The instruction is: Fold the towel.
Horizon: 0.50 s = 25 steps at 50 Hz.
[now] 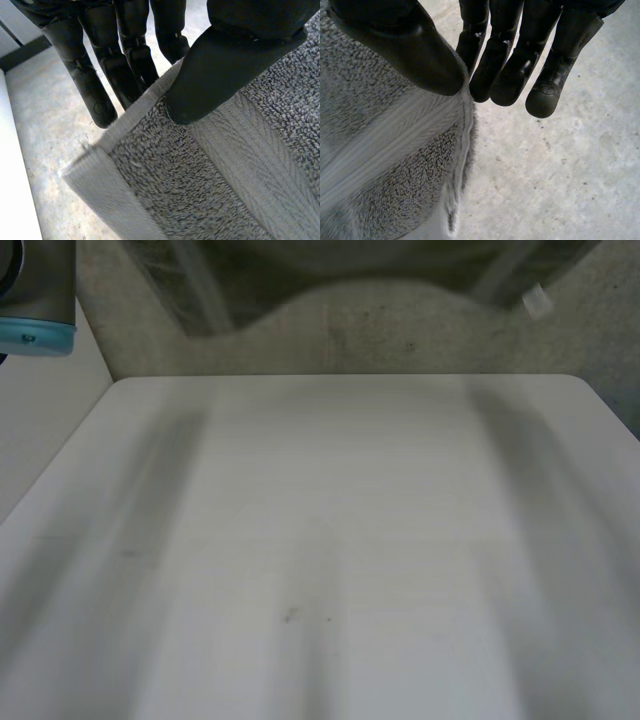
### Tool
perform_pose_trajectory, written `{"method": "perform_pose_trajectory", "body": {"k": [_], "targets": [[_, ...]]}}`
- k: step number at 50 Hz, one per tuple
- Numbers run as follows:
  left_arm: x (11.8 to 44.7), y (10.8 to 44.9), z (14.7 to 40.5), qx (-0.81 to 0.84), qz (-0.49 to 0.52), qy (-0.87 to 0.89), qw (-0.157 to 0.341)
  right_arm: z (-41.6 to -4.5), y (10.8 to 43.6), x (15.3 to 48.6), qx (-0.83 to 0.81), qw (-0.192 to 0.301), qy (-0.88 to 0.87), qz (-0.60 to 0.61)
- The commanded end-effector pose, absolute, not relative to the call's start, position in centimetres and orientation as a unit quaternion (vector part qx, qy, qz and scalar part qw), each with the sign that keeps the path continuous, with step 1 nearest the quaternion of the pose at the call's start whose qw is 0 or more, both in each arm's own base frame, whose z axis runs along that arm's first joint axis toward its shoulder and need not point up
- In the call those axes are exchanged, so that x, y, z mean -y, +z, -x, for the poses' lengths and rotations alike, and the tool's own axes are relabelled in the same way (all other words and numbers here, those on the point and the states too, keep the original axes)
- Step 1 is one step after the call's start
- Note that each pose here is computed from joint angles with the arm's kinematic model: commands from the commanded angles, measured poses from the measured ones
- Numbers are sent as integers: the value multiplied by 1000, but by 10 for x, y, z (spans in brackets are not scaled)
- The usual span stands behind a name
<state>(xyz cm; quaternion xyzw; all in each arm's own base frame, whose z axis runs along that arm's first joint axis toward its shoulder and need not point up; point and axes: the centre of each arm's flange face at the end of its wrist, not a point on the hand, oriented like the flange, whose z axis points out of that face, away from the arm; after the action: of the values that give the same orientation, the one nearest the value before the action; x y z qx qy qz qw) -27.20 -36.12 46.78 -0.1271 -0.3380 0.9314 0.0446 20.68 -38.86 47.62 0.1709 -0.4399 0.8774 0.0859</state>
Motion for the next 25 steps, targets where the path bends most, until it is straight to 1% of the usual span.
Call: {"method": "perform_pose_trajectory", "body": {"k": [1,2,4,5,6,7,9,10,12,13,15,16,17,18,20,24,25], "targets": [[384,376,262,485,159,859,47,-217,374,395,579,52,768,-269],[384,376,262,485,159,858,47,-217,373,395,579,52,768,-270],[383,327,262,536,183,823,52,-223,332,395,605,40,735,-303],[383,327,262,536,183,823,52,-223,332,395,605,40,735,-303],[382,303,264,554,198,807,56,-225,309,394,616,40,720,-317],[382,303,264,554,199,807,56,-225,309,394,616,40,720,-318],[380,248,267,588,236,772,59,-228,263,394,630,46,694,-346],[380,248,267,588,236,771,59,-228,262,394,630,46,693,-346],[374,198,268,612,276,740,44,-230,211,395,643,57,666,-375],[374,197,268,612,276,740,44,-230,211,395,643,57,665,-375],[368,154,268,630,313,710,24,-231,175,394,652,74,640,-400],[367,154,268,630,314,710,24,-231,175,394,652,75,640,-400],[366,140,267,636,329,697,13,-231,162,393,657,79,627,-411],[366,139,267,636,329,697,13,-231,162,393,657,79,627,-411],[363,128,265,641,349,683,-6,-230,153,388,664,83,610,-424],[361,131,258,648,353,675,-16,-224,162,382,670,84,605,-422],[358,140,256,649,353,674,-18,-222,173,378,668,87,608,-421]]}}
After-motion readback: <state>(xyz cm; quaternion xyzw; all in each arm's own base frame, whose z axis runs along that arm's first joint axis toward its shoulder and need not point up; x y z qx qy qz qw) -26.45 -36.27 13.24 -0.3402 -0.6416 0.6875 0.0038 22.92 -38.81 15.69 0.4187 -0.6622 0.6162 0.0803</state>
